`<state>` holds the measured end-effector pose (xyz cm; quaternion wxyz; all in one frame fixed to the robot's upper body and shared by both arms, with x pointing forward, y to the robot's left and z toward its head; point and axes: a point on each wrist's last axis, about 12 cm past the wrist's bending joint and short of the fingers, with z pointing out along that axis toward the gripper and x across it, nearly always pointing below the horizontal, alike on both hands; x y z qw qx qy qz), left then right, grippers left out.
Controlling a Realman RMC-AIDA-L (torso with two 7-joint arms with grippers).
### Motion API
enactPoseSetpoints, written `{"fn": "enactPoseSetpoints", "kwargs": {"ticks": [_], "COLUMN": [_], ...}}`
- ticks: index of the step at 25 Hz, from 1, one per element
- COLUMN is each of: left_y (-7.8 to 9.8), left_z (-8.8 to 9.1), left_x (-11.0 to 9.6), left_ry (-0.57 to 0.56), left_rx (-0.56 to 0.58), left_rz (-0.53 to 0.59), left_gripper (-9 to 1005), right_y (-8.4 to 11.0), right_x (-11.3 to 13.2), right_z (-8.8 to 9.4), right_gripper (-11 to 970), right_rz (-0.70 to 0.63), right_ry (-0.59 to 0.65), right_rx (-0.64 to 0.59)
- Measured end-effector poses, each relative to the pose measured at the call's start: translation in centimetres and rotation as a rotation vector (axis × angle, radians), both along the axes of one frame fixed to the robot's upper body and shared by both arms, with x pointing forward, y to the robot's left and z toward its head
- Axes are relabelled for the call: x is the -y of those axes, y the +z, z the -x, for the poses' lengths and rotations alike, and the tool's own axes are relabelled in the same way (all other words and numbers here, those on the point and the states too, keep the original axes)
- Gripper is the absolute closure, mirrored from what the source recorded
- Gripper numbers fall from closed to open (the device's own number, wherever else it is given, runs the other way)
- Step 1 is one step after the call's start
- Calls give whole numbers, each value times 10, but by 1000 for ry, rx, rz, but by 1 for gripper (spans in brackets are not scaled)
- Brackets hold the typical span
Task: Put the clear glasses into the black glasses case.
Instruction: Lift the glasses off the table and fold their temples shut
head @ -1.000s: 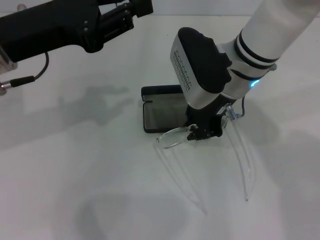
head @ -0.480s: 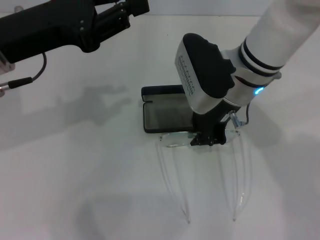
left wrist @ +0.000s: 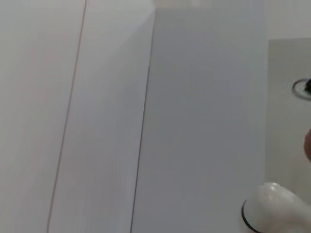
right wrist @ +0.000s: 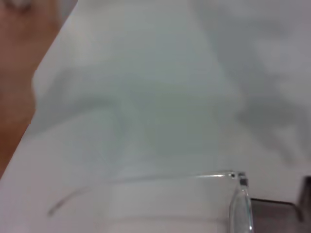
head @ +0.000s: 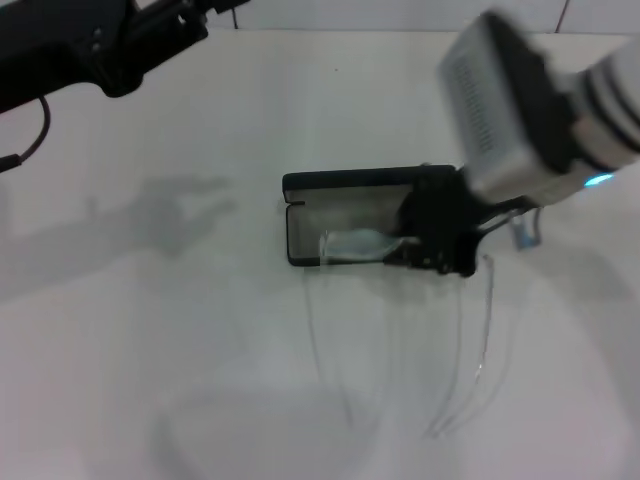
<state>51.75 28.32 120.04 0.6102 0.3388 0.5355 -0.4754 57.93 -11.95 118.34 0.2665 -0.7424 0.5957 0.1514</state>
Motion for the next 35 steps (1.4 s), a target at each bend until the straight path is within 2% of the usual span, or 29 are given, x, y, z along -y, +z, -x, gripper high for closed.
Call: {"fn": "enactPoseSetpoints", "kwargs": {"ticks": [5, 6, 9, 13, 15, 19, 24, 29, 35], "left_y": [3, 3, 3, 1, -3, -6, -13, -24, -29], "left_z": [5, 6, 11, 16, 19, 20, 18, 12, 8], "left_x": [1, 2, 8, 16, 32, 43, 45, 49, 54], "left_ry": [-48, -59, -130, -208, -295, -348, -358, -361, -370], "left_rx": [23, 23, 29, 30, 14, 1, -34, -67, -70], "left_rz": [27, 27, 30, 28, 5, -21, -22, 4, -11], "left_gripper": [678, 678, 678, 678, 677, 687, 736, 935, 934], "right_y": [15, 18, 23, 14, 3, -4, -7, -5, -6], "right_x": [42, 52, 65, 79, 83, 84, 83, 81, 78], "right_z": [20, 27, 36, 36, 32, 27, 24, 26, 28], "right_gripper": [852, 852, 852, 852, 852, 851, 851, 851, 851], "right_rz": [-251, -371, -559, -743, -838, -909, -988, -1006, -1012], "right_ry": [-100, -102, -94, -111, -127, -124, -94, -66, -50], "right_rx": [10, 11, 16, -5, -27, -58, -96, -101, -111]}}
